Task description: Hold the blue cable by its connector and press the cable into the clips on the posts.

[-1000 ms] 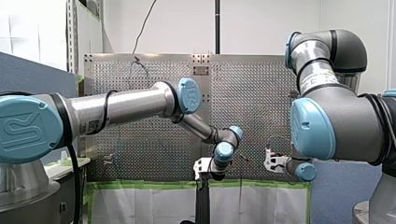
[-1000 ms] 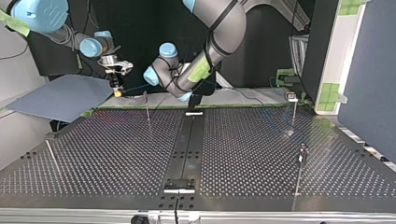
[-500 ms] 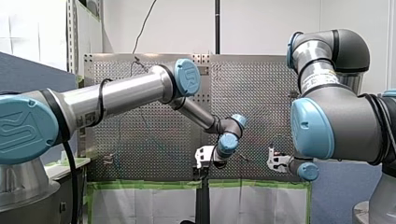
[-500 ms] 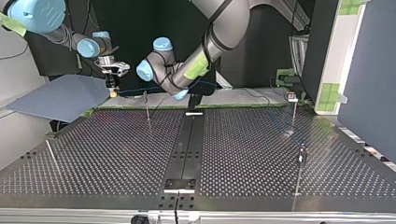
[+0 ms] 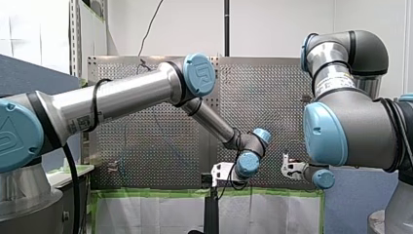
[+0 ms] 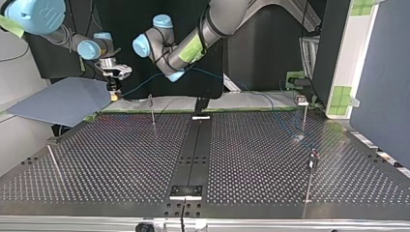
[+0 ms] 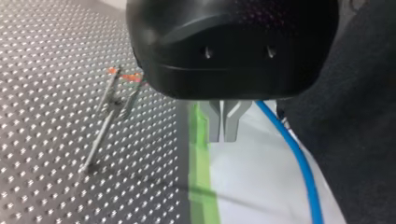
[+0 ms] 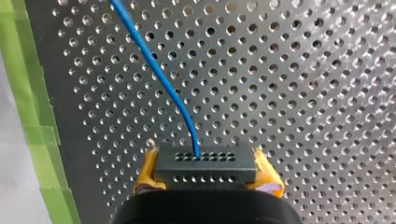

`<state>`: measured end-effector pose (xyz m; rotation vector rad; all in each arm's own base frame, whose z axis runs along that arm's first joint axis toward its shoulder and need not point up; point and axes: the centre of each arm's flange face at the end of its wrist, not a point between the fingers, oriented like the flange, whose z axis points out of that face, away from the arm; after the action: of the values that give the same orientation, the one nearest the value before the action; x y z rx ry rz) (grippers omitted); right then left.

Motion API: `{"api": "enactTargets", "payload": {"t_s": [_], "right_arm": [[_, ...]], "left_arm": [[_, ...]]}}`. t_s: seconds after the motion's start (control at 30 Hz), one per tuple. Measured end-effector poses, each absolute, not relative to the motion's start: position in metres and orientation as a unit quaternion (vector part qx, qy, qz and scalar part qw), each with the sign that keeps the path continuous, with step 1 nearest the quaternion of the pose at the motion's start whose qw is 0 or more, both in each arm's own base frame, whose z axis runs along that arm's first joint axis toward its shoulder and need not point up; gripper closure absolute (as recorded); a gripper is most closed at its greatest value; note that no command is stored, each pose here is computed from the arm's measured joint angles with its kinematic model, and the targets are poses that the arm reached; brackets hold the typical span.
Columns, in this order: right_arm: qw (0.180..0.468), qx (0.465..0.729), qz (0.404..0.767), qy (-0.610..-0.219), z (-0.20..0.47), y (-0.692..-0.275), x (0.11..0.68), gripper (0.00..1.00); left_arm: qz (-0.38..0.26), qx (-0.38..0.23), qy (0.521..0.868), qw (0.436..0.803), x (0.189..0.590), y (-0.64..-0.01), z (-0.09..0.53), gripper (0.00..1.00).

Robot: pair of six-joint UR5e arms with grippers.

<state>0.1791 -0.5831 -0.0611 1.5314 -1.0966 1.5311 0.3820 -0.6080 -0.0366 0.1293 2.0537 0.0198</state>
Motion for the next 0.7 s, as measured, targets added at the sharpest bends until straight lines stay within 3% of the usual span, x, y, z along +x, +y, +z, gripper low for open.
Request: {"api": "enactTargets", "payload": {"t_s": [0.7], "right_arm": [[0.351,0.58,0.592,-0.435,-0.058,-0.595,0.165,1.0]], "left_arm": [[-0.068,0.036,0.824,0.562,0.413,-0.639,-0.045,1.0]]}}
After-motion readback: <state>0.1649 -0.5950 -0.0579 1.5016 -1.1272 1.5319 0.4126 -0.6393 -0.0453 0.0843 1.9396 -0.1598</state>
